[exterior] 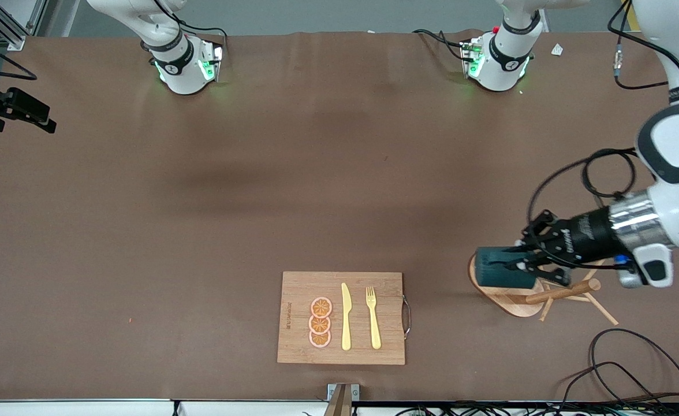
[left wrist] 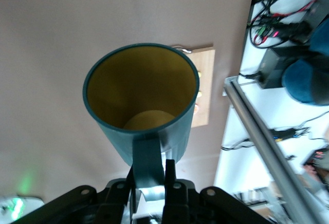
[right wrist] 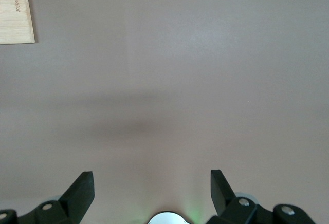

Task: Pass cup and hang on rack
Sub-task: 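Hang the mug on a rack peg with the left gripper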

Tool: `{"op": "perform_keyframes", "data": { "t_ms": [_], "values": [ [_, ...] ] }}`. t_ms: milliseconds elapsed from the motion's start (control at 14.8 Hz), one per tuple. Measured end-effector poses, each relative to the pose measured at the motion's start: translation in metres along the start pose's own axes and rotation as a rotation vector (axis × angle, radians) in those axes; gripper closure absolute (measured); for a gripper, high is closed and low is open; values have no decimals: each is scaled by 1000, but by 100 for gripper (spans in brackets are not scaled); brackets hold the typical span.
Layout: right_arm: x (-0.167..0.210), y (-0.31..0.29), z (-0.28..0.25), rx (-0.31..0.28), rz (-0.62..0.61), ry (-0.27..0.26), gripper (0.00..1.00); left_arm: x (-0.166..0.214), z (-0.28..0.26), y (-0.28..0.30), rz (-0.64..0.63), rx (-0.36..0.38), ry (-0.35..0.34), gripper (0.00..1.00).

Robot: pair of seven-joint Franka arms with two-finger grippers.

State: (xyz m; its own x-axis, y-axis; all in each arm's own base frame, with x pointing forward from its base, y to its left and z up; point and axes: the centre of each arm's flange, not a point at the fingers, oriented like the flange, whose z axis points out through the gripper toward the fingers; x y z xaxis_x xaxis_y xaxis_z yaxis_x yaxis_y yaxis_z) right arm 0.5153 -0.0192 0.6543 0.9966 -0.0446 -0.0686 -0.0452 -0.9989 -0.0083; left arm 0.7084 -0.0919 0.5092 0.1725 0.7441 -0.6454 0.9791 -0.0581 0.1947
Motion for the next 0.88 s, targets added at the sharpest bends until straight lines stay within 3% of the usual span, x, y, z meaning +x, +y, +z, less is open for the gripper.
{"op": "perform_keyframes", "data": {
  "t_ms": [271,677,880],
  "values": [
    [0,0,0,0,0,0,0,49,-1,3,-103,-15,-115,79],
    [0,0,0,0,0,0,0,88,10,-6,-94,56,-192,79],
    [0,0,0,0,0,-1,0,114,6,-12,-79,73,-268,79]
  ]
}}
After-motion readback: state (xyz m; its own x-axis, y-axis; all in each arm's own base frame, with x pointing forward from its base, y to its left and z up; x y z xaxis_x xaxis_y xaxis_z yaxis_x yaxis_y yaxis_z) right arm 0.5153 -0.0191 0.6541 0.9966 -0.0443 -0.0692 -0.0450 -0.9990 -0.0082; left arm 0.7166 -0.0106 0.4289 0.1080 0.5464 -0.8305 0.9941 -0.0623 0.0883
